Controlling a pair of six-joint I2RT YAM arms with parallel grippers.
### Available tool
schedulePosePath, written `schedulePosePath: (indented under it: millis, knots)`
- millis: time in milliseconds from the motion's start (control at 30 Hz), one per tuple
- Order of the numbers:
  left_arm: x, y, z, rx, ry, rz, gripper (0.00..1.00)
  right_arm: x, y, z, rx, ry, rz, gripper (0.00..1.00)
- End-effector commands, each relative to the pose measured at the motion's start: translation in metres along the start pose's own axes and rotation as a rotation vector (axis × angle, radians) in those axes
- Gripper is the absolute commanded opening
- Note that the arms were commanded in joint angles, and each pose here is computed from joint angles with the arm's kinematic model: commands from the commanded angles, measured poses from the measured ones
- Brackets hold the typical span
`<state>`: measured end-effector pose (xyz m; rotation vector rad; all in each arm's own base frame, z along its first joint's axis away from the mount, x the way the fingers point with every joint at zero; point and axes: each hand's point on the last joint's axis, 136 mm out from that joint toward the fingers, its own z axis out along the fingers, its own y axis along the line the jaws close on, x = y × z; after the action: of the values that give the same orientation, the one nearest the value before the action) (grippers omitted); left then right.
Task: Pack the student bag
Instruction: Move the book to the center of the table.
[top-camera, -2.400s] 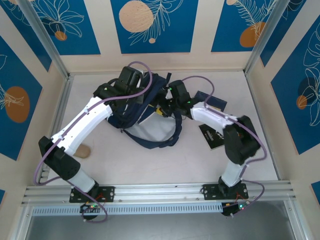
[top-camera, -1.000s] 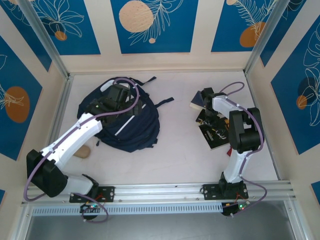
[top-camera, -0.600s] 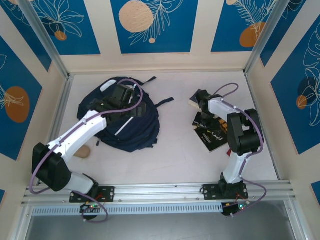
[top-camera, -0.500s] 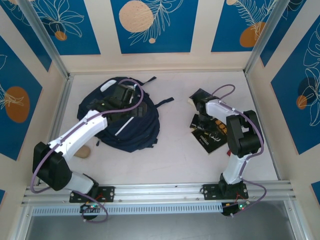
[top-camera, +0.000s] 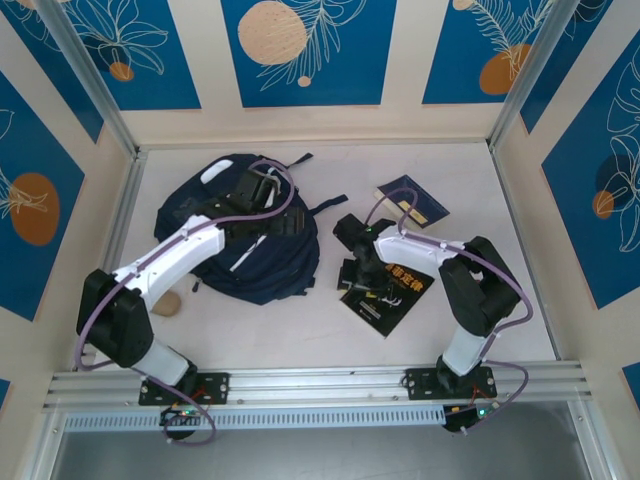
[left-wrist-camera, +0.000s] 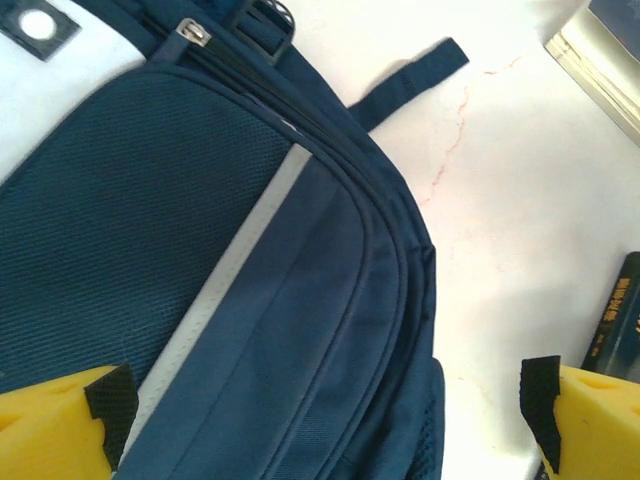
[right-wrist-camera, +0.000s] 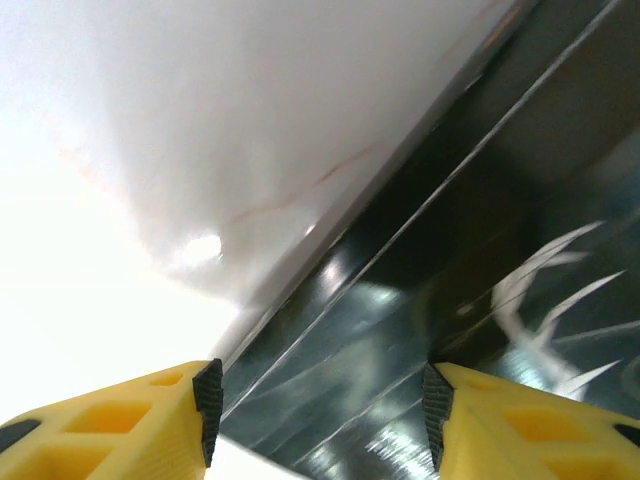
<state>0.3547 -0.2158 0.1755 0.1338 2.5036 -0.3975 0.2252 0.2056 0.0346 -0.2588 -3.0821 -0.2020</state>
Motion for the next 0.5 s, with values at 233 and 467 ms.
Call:
schedulePosePath:
  millis: [233, 467]
  knots:
    - [0.011, -0.053, 0.017, 0.217, 0.101, 0.032, 0.97, -0.018, -0.089, -0.059, 0.006, -0.193, 0.317, 0.63]
    - [0.043, -0.105, 0.043, 0.300, 0.212, 0.101, 0.94, -0.003, -0.143, -0.040, -0.014, -0.152, 0.498, 0.65]
